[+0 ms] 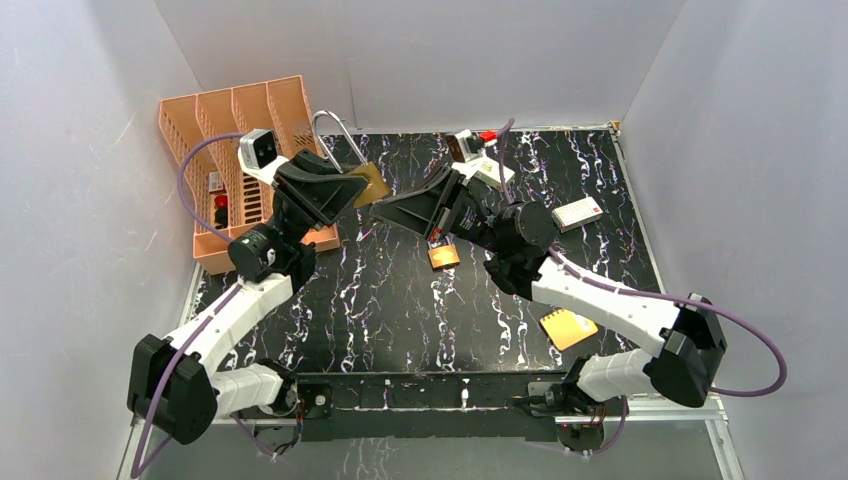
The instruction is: Unlock with the key
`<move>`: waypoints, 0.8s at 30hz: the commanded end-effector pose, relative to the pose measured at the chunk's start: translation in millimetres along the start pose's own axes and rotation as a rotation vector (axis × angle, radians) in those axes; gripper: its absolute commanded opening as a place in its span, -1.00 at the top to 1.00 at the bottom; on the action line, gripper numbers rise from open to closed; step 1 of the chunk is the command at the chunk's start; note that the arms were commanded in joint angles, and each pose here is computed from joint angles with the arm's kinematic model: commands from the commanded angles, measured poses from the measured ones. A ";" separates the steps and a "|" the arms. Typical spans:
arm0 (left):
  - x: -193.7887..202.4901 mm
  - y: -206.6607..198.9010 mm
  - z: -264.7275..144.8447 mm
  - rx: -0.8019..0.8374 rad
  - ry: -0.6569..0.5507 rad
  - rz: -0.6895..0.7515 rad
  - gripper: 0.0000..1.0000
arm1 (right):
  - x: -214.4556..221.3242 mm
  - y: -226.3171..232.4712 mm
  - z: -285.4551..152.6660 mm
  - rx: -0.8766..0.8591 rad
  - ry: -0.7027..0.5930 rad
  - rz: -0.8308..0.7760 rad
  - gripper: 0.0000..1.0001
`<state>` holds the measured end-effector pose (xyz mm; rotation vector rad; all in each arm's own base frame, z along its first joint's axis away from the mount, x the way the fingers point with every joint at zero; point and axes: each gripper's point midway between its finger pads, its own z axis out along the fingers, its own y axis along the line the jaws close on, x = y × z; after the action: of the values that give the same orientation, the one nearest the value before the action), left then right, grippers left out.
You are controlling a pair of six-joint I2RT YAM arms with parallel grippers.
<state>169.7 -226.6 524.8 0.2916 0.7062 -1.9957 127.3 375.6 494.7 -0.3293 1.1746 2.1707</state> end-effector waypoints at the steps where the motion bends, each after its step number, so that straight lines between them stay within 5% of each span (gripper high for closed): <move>1: 13.7 -26.7 -0.5 0.148 0.074 0.080 1.00 | -0.6 105.7 -2.9 -0.353 0.049 -0.056 1.00; 3: 12.7 -26.9 0.5 0.133 0.072 0.084 1.00 | 5.2 101.4 -0.7 -0.305 0.097 -0.096 1.00; 6: 14.6 -14.5 0.2 0.033 0.091 0.119 1.00 | 16.0 83.7 -3.0 -0.161 0.188 -0.171 0.22; 12: 14.5 -17.9 -5.4 -0.071 0.111 0.203 1.00 | 19.7 55.0 -31.3 0.118 0.269 -0.310 -0.64; 16: 22.0 -19.2 -9.6 -0.115 0.176 0.227 1.00 | 16.6 44.1 -48.0 0.265 0.344 -0.405 -0.84; 24: 54.9 7.8 -45.3 -0.335 0.432 0.266 1.00 | -35.9 27.7 -48.1 0.533 0.347 -0.681 -0.89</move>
<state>149.7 -243.8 472.3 0.4975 1.1017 -1.6706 101.5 315.7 517.2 -0.7290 1.4304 1.4715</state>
